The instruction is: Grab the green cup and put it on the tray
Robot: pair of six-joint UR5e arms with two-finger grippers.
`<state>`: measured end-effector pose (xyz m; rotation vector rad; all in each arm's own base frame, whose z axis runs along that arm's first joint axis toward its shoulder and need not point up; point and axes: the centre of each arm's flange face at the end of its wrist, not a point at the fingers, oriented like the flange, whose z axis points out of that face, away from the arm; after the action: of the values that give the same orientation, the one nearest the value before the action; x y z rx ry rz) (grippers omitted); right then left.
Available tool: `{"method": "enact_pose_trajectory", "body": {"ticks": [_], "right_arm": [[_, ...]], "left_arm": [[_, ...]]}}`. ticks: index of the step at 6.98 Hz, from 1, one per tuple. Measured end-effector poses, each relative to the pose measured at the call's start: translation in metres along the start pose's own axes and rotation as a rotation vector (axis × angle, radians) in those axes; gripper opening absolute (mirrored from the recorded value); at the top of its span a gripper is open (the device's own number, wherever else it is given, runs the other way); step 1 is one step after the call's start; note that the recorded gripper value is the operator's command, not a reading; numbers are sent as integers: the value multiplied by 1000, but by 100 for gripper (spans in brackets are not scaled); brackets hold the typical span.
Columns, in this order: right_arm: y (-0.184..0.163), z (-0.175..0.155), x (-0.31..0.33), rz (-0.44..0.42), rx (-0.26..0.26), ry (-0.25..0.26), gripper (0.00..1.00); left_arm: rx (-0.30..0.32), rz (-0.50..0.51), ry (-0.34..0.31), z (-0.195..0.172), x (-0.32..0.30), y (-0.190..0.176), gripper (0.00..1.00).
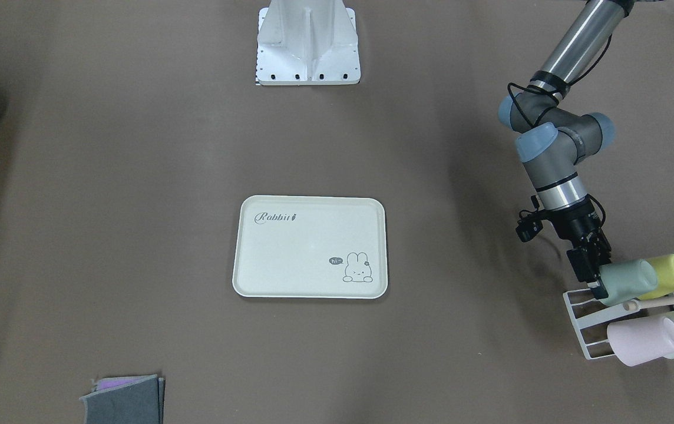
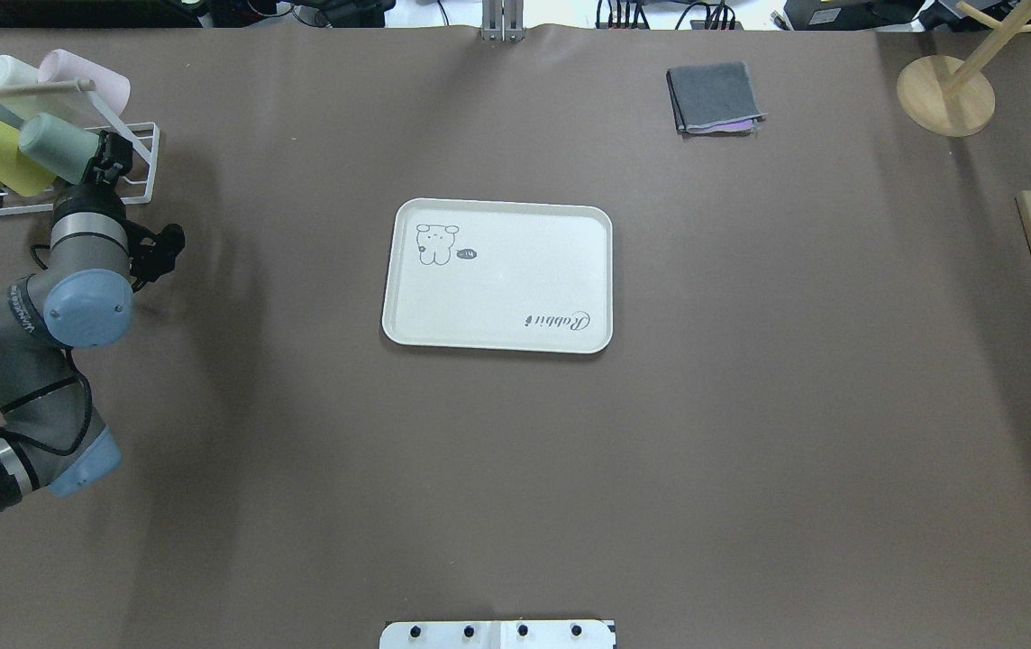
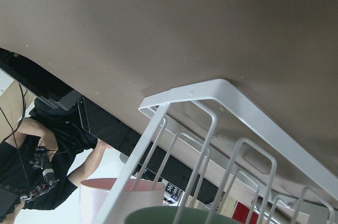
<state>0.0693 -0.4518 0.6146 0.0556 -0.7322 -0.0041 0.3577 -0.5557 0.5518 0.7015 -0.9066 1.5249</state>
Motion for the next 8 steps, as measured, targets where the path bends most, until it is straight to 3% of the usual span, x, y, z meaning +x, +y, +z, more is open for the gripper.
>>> {"method": "enact_pose_trajectory", "body": {"ticks": [8], "right_arm": [[0, 1, 0, 0, -1, -7, 100]], "left_arm": [[2, 39, -13, 0, -10, 1, 86]]}}
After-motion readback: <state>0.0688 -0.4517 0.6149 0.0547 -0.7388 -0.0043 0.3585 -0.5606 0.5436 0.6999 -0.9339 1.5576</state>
